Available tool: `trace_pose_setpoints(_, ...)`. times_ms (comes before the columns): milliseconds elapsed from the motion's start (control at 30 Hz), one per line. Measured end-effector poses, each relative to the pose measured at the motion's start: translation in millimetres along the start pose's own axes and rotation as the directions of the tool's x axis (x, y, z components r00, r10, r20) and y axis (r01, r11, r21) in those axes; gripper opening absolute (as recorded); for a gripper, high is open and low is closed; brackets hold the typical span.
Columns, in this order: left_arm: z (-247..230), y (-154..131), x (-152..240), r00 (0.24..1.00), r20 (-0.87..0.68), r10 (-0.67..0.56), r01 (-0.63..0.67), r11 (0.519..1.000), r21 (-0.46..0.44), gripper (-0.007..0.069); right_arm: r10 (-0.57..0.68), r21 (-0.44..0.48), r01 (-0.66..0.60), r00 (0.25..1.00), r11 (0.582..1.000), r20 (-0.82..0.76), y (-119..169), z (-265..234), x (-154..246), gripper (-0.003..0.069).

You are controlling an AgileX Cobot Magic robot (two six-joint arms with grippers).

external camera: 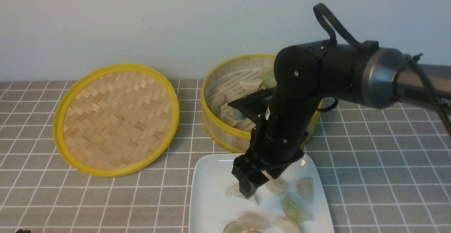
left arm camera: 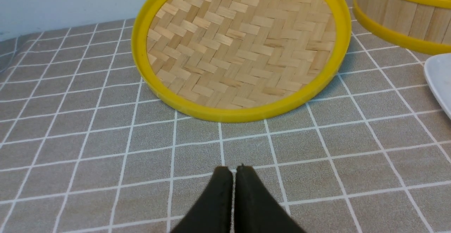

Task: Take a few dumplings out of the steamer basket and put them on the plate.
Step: Use the right arm to grab a dumpling from inside the steamer

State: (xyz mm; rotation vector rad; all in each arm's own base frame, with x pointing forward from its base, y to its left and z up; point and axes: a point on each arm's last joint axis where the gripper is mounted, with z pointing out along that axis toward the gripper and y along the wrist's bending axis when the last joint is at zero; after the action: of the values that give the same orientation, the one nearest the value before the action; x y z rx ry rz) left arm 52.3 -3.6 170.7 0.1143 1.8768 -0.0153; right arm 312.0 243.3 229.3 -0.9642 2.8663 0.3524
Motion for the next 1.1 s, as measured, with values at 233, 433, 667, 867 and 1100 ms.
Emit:
trace_pose_setpoints(233,0.0,0.0,0.0,1.000,0.000,0.000,0.000,1.000,0.000,-0.0005,0.049,0.135,-0.104,0.931,0.985,0.361,-54.7,-72.0,-63.1,0.0542)
trace_pose_setpoints(433,0.0,0.0,0.0,1.000,0.000,0.000,0.000,1.000,0.000,-0.0005,0.109,0.163,-0.184,0.916,0.969,0.387,-115.4,-51.1,-99.7,0.0496)
trace_pose_setpoints(667,0.0,0.0,0.0,1.000,0.000,0.000,0.000,1.000,0.000,-0.0005,0.137,0.169,-0.203,0.933,0.965,0.334,-143.1,-1.2,-117.4,0.0485)
trace_pose_setpoints(867,0.0,0.0,0.0,1.000,0.000,0.000,0.000,1.000,0.000,-0.0005,0.148,0.167,-0.205,0.942,0.964,0.301,-153.2,35.4,-122.1,0.0484)
trace_pose_setpoints(1100,0.0,0.0,0.0,1.000,0.000,0.000,0.000,1.000,0.000,-0.0005,0.151,0.160,-0.211,0.934,0.964,0.322,-156.0,46.0,-125.4,0.0358)
